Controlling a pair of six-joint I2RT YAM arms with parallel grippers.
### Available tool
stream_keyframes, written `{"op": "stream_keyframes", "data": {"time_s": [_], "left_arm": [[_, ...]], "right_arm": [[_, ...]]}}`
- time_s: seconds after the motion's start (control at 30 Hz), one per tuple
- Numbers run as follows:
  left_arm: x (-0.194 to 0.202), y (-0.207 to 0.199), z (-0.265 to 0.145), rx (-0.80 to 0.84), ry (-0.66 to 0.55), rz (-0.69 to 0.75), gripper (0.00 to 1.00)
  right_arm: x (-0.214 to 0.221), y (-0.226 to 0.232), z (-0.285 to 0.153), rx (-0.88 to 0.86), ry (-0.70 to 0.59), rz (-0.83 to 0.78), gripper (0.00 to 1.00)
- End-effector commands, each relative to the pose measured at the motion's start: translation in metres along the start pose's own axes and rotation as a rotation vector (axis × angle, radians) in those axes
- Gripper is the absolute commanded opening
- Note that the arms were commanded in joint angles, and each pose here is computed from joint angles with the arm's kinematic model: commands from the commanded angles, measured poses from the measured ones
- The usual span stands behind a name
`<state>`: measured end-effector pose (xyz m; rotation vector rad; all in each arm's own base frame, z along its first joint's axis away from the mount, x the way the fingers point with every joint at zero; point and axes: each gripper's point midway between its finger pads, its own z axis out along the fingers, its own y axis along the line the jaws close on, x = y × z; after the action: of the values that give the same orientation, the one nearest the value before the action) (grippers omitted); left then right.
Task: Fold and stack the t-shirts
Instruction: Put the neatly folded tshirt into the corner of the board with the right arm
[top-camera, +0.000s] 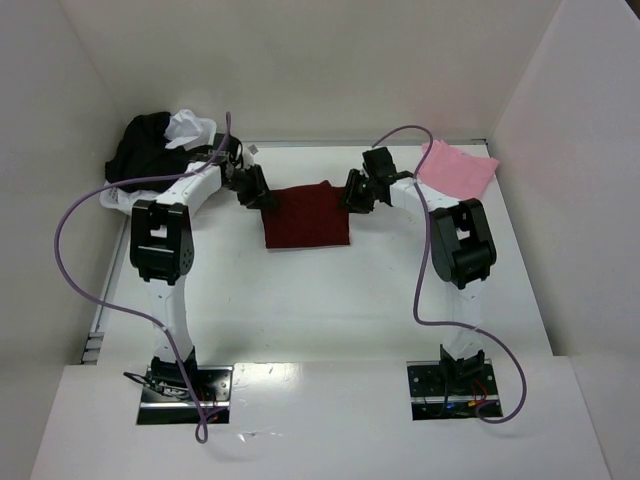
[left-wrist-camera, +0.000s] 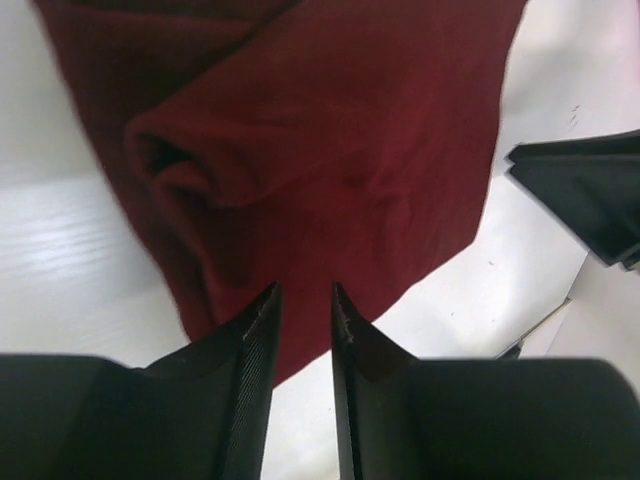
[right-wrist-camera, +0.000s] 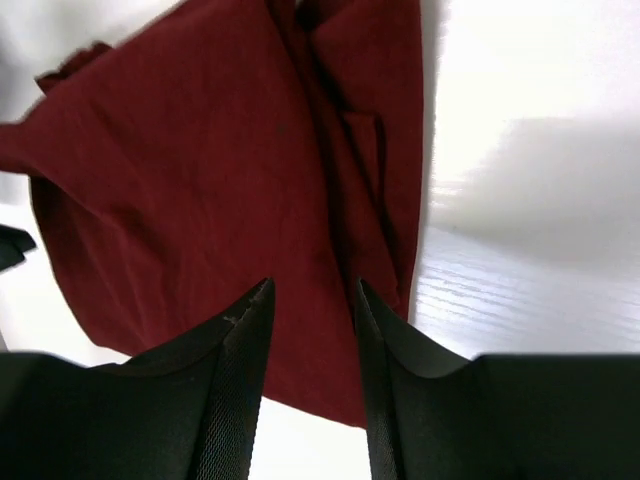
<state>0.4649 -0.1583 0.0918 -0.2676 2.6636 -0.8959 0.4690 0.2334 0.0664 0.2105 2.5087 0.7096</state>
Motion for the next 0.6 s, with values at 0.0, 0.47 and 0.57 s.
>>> {"op": "stream_keyframes", "data": {"time_s": [0.0,0.47,0.57], "left_arm": [[-0.021,-0.007,0.008,0.044,-0.06,0.029,0.33],[-0.043,0.027,0.026,-0.011,-0.092,-0.072,0.76],[-0.048,0.006,0.003,0.027,-0.122,-0.026,0.86]], "right_arm": [[-0.011,0.023,-0.01,-0.062,-0.068,-0.059,0.43],[-0.009,0.005,-0.012,0.012,-0.095,-0.081,0.51],[-0.021,0.01,-0.018,0.013,-0.131,-0.106,0.67]]}}
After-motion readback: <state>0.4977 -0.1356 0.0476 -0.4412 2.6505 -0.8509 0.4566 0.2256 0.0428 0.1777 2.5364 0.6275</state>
